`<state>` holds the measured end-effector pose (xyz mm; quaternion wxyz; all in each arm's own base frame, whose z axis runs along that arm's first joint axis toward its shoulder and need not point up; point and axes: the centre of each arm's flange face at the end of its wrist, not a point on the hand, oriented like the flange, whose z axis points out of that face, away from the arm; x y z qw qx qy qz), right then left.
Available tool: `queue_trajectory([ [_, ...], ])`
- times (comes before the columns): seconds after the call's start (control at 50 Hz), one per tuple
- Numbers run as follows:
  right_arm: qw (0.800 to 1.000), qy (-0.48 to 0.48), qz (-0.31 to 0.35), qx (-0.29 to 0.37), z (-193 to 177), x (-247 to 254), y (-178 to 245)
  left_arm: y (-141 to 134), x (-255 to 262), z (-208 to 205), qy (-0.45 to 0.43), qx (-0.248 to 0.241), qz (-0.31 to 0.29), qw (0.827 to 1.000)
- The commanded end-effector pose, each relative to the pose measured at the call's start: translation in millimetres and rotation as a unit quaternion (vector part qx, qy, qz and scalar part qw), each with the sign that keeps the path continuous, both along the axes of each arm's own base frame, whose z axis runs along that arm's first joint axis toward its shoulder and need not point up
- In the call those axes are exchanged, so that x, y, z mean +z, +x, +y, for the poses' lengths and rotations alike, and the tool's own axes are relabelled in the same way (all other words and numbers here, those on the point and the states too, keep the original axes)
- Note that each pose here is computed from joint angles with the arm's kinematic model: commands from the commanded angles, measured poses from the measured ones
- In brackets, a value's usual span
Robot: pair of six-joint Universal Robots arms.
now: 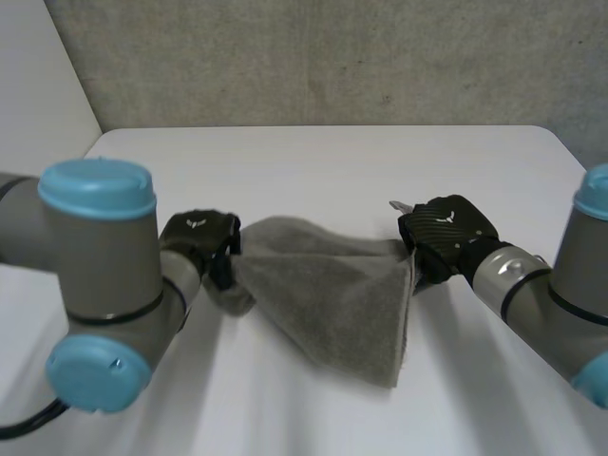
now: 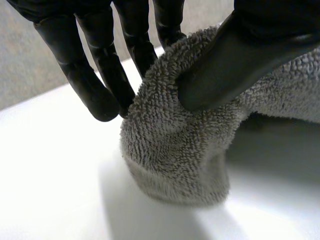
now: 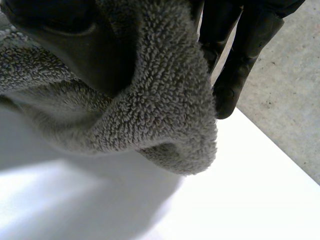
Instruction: Fold the towel.
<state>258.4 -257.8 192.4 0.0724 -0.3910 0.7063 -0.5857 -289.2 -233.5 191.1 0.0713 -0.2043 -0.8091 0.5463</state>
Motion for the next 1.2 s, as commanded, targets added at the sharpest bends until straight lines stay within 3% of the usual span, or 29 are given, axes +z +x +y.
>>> queue_trajectory([
  [0.02,1.000,0.012,-0.002,-0.013,14.6,-4.2,-19.5,23.3,-21.6,33.0,0.041,0.000,-0.027,0.999],
  [0.14,0.999,0.024,-0.014,-0.020,17.8,-18.8,-35.5,41.6,-21.4,58.7,0.056,-0.004,-0.031,0.998],
  [0.38,0.994,0.067,-0.081,-0.003,23.3,-26.7,-34.0,28.5,13.1,60.5,-0.004,-0.060,0.030,0.998],
  [0.64,0.995,0.067,-0.076,-0.008,24.0,-33.2,-36.7,-40.0,29.5,66.5,-0.046,-0.153,0.058,0.985],
  [0.84,0.993,0.066,-0.080,-0.050,8.6,-34.5,-54.0,-87.4,1.1,78.8,-0.020,-0.210,0.041,0.977],
  [1.2,0.993,0.075,-0.079,-0.047,11.6,-38.5,-52.0,-123.1,-37.8,93.5,0.013,-0.249,0.016,0.968],
])
